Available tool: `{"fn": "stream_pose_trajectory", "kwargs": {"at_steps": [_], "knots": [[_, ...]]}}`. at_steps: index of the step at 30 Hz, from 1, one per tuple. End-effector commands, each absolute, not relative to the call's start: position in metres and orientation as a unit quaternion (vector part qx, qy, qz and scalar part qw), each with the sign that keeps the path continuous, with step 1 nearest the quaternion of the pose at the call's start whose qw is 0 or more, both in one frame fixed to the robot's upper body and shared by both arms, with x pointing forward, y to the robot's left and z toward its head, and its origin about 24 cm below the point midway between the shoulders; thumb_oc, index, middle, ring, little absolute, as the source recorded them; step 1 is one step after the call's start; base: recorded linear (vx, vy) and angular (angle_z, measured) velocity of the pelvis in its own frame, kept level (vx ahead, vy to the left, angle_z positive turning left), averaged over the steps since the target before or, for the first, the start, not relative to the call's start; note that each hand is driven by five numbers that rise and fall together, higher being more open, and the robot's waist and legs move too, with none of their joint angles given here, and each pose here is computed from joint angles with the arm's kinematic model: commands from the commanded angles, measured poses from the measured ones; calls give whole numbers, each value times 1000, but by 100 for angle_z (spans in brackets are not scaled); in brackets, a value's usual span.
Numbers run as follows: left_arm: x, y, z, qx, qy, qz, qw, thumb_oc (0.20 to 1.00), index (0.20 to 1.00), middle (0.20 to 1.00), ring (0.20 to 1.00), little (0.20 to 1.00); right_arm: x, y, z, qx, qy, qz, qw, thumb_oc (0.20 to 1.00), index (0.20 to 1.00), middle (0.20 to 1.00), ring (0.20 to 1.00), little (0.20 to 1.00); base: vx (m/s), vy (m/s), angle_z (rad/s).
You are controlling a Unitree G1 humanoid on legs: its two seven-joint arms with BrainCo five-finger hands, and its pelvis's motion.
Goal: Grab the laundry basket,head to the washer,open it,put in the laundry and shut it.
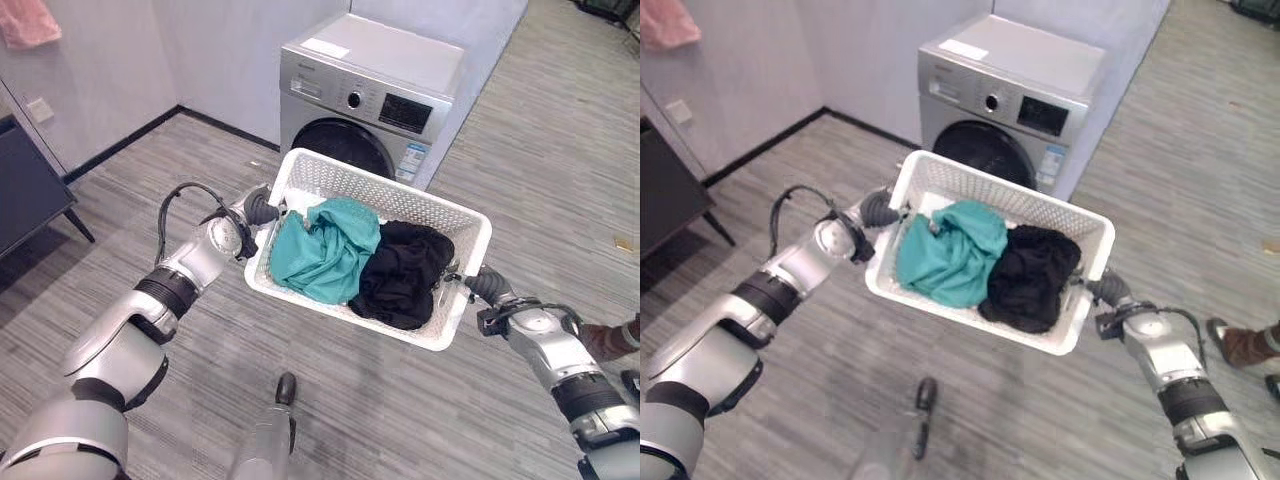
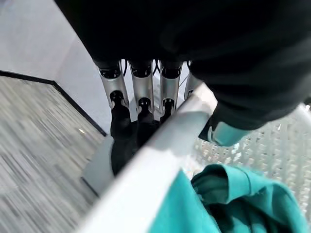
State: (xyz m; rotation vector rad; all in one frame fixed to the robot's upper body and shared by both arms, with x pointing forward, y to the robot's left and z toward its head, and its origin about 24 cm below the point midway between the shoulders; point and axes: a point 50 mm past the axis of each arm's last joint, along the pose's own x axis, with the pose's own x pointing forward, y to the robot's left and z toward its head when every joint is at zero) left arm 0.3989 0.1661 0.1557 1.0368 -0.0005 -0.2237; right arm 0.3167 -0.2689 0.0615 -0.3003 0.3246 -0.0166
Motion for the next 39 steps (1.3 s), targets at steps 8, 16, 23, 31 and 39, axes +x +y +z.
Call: {"fn": "stream_pose_trajectory", "kwargs": {"at_steps": [8,16,23,31,39], "knots": [[403,173,216,470,-101,-56,875,200,200,200,200,200,344,-282,110,-155,72,-54,984,200,200,200,200,200,269,112,-19],[403,153,225,449,-134,-75,880,200,200,200,200,200,353,-304,141,-176,57,-91,978,200,200,200,200,200,238,-151,24],[401,152,246,463,-169,-73,867,200,200,200,200,200,353,-305,157,-189,39,-84,978,200,200,200,200,200,288,-270,8],[392,149,274,457,-211,-78,861,200,200,200,200,200,348,-314,203,-221,-35,-105,969,200,200,200,200,200,81,-277,13],[391,103,275,439,-242,-129,856,200,200,200,200,200,356,-305,208,-227,-40,-97,968,200,200,200,200,200,98,73,-17]]}}
